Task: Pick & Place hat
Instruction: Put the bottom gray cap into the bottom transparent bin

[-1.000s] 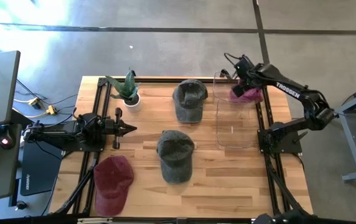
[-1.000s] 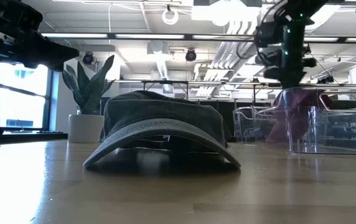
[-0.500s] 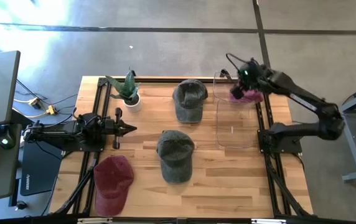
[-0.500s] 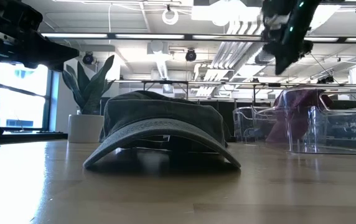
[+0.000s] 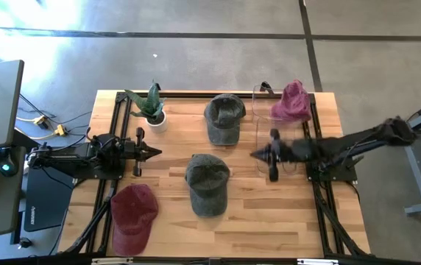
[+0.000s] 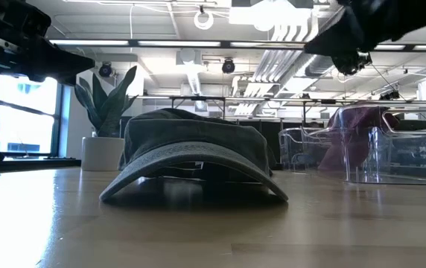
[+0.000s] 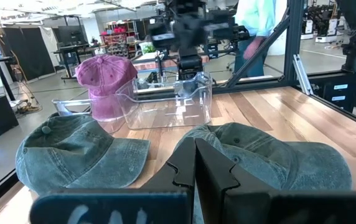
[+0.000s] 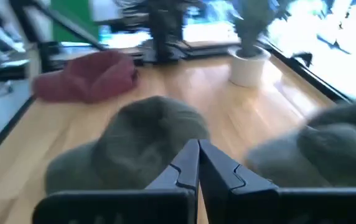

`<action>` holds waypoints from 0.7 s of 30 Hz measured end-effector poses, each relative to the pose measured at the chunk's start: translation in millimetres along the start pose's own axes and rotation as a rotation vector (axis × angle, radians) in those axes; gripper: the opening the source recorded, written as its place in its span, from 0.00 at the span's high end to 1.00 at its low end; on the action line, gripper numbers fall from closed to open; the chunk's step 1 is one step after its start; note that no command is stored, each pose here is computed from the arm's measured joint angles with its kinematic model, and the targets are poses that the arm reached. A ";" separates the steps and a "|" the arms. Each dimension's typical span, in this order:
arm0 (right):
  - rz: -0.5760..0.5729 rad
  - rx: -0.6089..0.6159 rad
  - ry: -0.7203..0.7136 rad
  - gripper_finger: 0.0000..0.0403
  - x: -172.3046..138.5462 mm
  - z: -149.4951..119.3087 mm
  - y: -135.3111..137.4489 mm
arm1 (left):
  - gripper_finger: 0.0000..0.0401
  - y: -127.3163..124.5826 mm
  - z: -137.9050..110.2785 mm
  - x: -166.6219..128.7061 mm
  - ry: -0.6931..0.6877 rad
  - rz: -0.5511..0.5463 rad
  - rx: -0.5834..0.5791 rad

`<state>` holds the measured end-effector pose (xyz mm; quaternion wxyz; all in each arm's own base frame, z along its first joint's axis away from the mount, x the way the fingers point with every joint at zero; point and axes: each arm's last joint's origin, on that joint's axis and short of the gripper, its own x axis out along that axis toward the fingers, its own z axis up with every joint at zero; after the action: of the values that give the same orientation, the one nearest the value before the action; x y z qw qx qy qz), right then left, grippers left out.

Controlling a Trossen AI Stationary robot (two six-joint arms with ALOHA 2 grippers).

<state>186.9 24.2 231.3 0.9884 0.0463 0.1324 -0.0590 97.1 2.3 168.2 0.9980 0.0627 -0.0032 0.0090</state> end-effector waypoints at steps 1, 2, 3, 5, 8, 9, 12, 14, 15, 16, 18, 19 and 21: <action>0.006 -0.031 -0.006 0.99 0.6 -6.1 6.3 | 1.00 0.0 0.0 0.0 0.000 0.000 0.000; 0.006 -0.066 -0.008 0.99 0.9 -11.5 11.9 | 1.00 0.0 0.1 0.0 -0.001 0.000 0.000; -0.001 -0.101 -0.012 0.99 0.9 -15.4 16.5 | 1.00 0.0 0.0 0.0 0.000 0.000 0.000; -0.020 -0.165 -0.010 1.00 0.5 -21.3 24.0 | 1.00 0.0 0.0 0.0 0.000 0.000 0.000; -0.057 -0.217 -0.007 0.99 0.5 -25.7 31.1 | 1.00 0.0 0.1 0.0 -0.001 0.000 0.000; -0.059 -0.219 -0.011 0.99 0.4 -26.3 33.2 | 1.00 0.0 0.0 0.0 0.000 0.000 0.000; -0.031 -0.248 -0.055 0.99 -1.2 -22.9 39.2 | 1.00 0.0 0.0 0.0 0.000 0.000 0.000; -0.004 -0.293 -0.113 1.00 -2.7 -17.2 42.7 | 1.00 0.0 0.0 0.0 0.000 0.000 0.000; 0.013 -0.318 -0.138 1.00 -3.3 -14.6 44.0 | 1.00 0.0 -0.1 0.0 0.000 0.000 0.000; 0.039 -0.344 -0.151 0.99 -3.8 -13.3 45.4 | 1.00 0.0 0.1 0.0 0.000 0.000 0.000; 0.099 -0.381 -0.152 0.98 -4.0 -13.9 47.3 | 1.00 0.0 0.0 0.0 0.000 0.000 0.000; 0.132 -0.388 -0.149 0.98 -4.0 -14.6 48.2 | 1.00 0.0 0.0 0.0 0.000 0.000 0.000; 0.192 -0.409 -0.161 0.98 -4.0 -13.9 49.4 | 1.00 0.0 0.0 0.0 0.000 0.000 0.000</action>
<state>185.9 75.0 222.8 0.9856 -0.1475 0.0575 0.0597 97.1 2.3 168.1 0.9980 0.0628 -0.0033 0.0091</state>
